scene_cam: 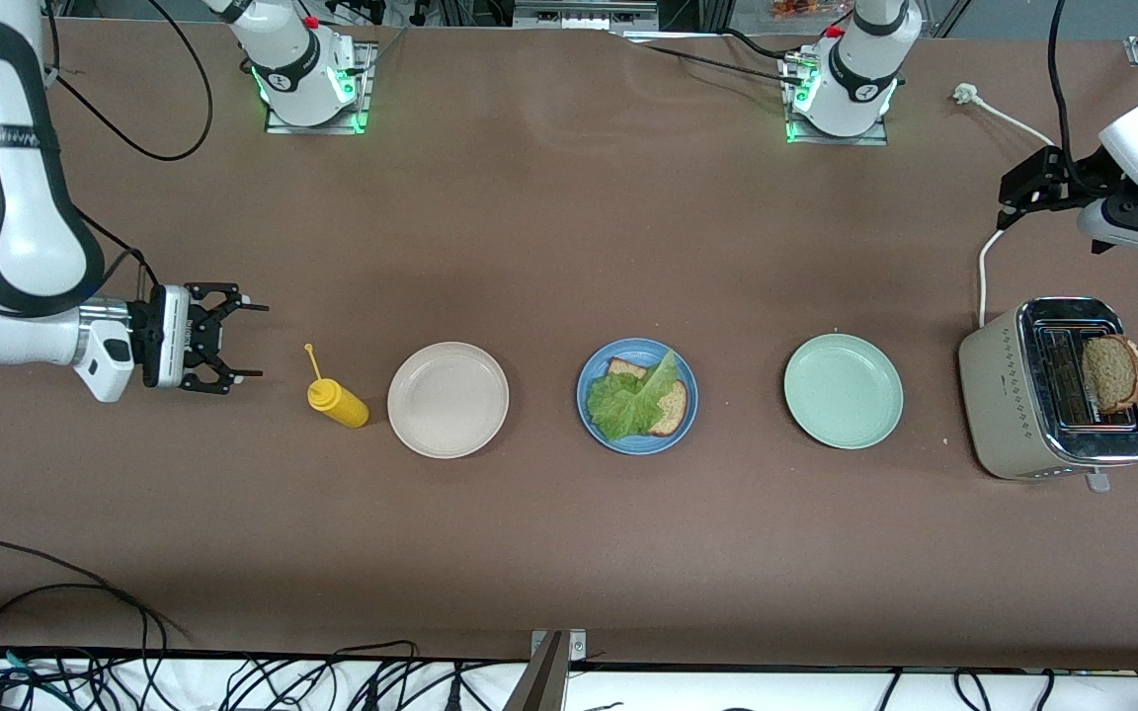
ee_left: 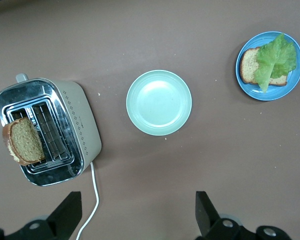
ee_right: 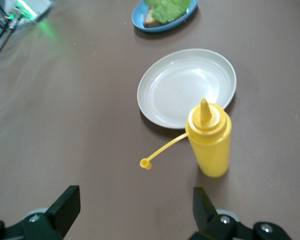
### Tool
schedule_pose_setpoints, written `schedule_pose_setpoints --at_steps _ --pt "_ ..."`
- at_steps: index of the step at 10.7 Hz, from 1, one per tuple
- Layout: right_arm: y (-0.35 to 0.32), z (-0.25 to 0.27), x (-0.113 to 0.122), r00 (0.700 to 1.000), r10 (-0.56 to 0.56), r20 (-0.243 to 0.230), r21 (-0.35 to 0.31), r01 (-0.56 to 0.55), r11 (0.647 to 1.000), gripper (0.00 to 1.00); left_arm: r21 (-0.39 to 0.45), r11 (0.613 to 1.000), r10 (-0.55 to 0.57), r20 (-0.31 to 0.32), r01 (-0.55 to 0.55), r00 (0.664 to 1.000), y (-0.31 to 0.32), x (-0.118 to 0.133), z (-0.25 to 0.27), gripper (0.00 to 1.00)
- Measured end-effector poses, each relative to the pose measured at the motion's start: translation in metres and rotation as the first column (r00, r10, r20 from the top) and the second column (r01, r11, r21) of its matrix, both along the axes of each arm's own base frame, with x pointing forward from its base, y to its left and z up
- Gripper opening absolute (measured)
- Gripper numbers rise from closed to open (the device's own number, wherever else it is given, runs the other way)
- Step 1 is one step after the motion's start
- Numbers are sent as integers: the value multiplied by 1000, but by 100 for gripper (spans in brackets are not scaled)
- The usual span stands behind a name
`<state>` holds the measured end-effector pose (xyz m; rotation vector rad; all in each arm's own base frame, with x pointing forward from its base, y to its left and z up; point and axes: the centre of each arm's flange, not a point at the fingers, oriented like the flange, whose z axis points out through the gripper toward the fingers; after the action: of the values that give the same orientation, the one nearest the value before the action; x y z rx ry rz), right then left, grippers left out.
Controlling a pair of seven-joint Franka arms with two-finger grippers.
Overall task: Make sandwich in blue plate with both arms
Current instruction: 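Move the right gripper away toward the mustard bottle, then close the right gripper around the yellow mustard bottle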
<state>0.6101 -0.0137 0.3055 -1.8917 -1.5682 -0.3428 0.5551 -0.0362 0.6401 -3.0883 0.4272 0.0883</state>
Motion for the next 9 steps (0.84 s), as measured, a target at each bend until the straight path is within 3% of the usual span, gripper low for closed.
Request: schedule_pose_setpoints --at_steps 2,4,6,9 --pt "-5 -40 0 995 68 79 128 -77 989 100 0 1000 0 1 0 1000 0 0 0 100" --pt "-10 -71 -2 984 106 145 195 -133 972 100 0 1000 0 1 0 1000 0 0 0 100" --pt "-17 -96 -2 960 120 254 261 -188 947 100 0 1000 0 0 0 1000 0 0 0 100" --pt "-25 -134 -5 959 91 270 300 -173 938 100 0 1000 0 0 0 1000 0 0 0 100"
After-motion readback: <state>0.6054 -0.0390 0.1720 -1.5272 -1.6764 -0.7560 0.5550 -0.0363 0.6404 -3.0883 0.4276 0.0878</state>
